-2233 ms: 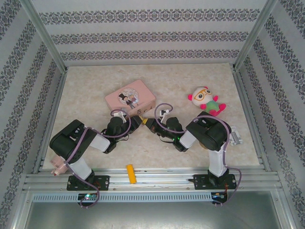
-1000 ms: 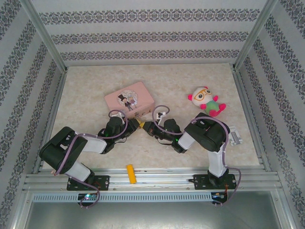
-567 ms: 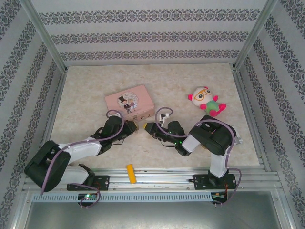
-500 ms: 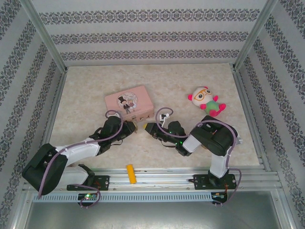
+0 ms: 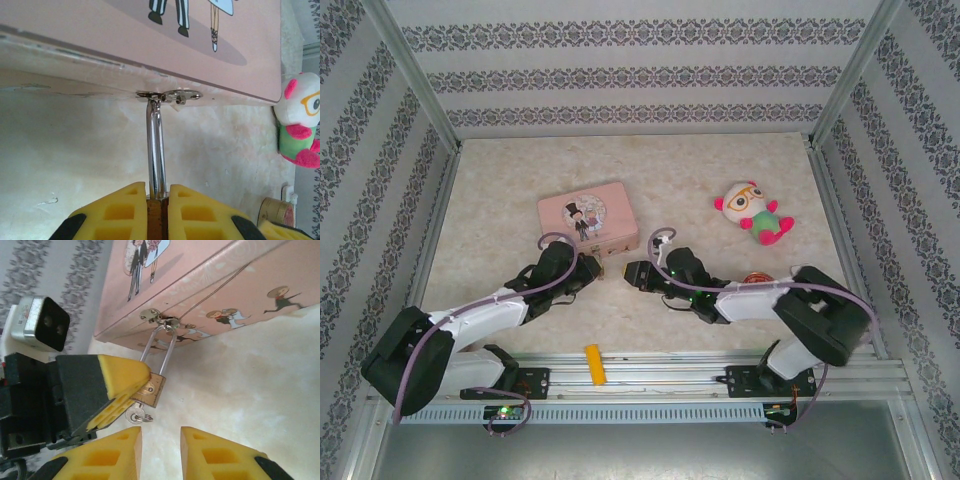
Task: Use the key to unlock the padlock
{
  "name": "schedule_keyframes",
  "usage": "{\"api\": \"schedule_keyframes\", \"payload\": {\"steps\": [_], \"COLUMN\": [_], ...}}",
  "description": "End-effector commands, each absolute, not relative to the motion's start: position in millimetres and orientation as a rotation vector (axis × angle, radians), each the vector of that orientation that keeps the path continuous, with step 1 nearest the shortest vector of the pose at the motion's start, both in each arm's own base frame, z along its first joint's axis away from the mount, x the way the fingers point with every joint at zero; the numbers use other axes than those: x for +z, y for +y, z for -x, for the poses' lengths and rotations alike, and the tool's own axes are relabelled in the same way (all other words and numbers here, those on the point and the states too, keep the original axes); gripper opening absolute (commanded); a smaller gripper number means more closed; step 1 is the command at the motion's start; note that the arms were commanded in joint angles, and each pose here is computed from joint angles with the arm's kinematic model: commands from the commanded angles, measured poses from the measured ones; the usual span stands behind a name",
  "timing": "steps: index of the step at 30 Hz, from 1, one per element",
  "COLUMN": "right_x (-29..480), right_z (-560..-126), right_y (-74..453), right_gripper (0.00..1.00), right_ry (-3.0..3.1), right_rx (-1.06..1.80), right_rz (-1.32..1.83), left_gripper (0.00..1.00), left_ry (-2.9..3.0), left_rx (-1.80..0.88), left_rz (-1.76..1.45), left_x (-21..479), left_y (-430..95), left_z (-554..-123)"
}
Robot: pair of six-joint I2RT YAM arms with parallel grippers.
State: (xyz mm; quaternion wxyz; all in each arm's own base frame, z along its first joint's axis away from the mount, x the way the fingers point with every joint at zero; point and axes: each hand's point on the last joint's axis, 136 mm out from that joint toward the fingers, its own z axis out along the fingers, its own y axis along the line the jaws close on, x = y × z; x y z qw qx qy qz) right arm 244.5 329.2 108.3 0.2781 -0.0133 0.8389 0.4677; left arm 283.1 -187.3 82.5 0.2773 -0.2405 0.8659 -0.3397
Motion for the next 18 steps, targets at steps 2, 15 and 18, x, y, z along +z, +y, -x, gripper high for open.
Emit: {"api": "schedule_keyframes", "payload": {"steps": [2, 15, 18], "right_x": [89, 104, 104], "right_z": [-236, -221, -219], "right_y": [303, 352, 361], "right_gripper": [0.26, 0.25, 0.25], "right_ry": [2.407, 2.257, 2.222], "right_rx": [0.782, 0.549, 0.506], "right_rz": [0.265, 0.625, 0.671], "left_gripper": [0.0, 0.0, 0.0], "left_ry": [2.241, 2.31, 2.328], "left_rx": [-0.932, -0.899, -0.888], "left_rz": [0.748, 0.802, 0.823], "left_x": [111, 107, 105], "left_y": [-185, -185, -186], "left_z": [-293, -289, -290]}}
